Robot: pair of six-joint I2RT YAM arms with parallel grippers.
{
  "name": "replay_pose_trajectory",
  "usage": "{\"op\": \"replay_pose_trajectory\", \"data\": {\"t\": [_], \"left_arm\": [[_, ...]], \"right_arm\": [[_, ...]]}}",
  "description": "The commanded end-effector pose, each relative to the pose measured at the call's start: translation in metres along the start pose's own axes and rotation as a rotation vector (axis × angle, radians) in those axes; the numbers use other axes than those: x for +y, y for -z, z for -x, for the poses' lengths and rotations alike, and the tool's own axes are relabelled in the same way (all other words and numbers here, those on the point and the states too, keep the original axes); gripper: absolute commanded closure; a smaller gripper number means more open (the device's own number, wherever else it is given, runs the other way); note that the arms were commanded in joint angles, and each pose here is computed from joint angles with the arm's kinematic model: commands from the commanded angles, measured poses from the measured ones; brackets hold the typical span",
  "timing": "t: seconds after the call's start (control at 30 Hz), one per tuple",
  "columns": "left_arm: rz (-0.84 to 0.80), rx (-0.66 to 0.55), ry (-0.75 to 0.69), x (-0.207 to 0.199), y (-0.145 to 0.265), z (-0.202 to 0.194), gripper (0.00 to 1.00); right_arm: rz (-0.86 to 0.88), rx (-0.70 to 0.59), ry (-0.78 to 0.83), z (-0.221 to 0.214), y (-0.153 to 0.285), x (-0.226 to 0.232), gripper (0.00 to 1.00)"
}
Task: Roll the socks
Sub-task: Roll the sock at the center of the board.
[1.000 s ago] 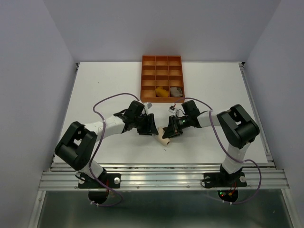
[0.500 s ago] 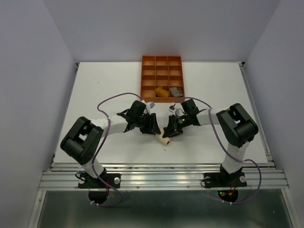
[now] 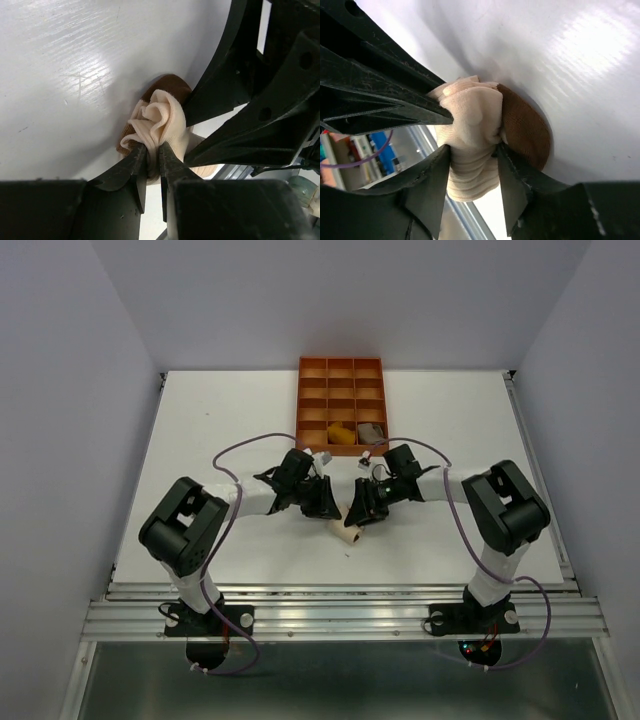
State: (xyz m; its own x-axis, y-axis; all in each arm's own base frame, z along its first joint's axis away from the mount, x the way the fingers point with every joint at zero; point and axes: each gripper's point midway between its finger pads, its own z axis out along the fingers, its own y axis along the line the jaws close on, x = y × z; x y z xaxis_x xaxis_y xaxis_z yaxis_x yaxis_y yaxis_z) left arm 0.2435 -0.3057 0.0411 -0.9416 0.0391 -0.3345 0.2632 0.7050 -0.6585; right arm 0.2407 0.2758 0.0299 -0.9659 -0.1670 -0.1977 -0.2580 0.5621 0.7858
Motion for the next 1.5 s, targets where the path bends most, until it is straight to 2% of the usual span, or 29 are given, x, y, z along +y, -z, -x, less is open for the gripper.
{"op": "replay_pose_trajectory", "data": {"t": [0.0,0.23,0.5,0.63,0.7,0.97,1.27,1.47], "left_arm": [[0.026,0.028,-0.011,0.001,-0.009,-0.007,1.0],[0.124,0.046,-0.021,0.012,-0.008,-0.009,1.0],[0.172,0.084,-0.015,0.016,-0.008,-0.018,1.0],[0.187,0.096,-0.009,0.017,-0.009,-0.019,1.0],[0.197,0.102,-0.006,0.017,-0.008,-0.019,1.0],[0.234,0.126,0.002,0.018,-0.004,-0.019,1.0],[0.218,0.17,0.019,0.014,-0.004,-0.024,1.0],[0.229,0.195,0.025,0.016,-0.004,-0.028,1.0]], "right_arm": [[-0.245,-0.095,0.107,0.019,0.01,-0.042,0.43],[-0.236,-0.182,0.254,0.044,0.023,0.0,0.32],[-0.348,-0.297,0.393,0.055,0.049,0.02,0.28],[-0.394,-0.312,0.55,0.045,0.055,0.042,0.27],[-0.437,-0.301,0.647,0.035,0.051,0.054,0.27],[-0.559,-0.268,0.846,0.016,0.04,0.064,0.28],[-0.635,-0.167,1.014,-0.014,0.018,0.062,0.28],[-0.725,-0.109,1.037,-0.019,0.01,0.045,0.29]]}}
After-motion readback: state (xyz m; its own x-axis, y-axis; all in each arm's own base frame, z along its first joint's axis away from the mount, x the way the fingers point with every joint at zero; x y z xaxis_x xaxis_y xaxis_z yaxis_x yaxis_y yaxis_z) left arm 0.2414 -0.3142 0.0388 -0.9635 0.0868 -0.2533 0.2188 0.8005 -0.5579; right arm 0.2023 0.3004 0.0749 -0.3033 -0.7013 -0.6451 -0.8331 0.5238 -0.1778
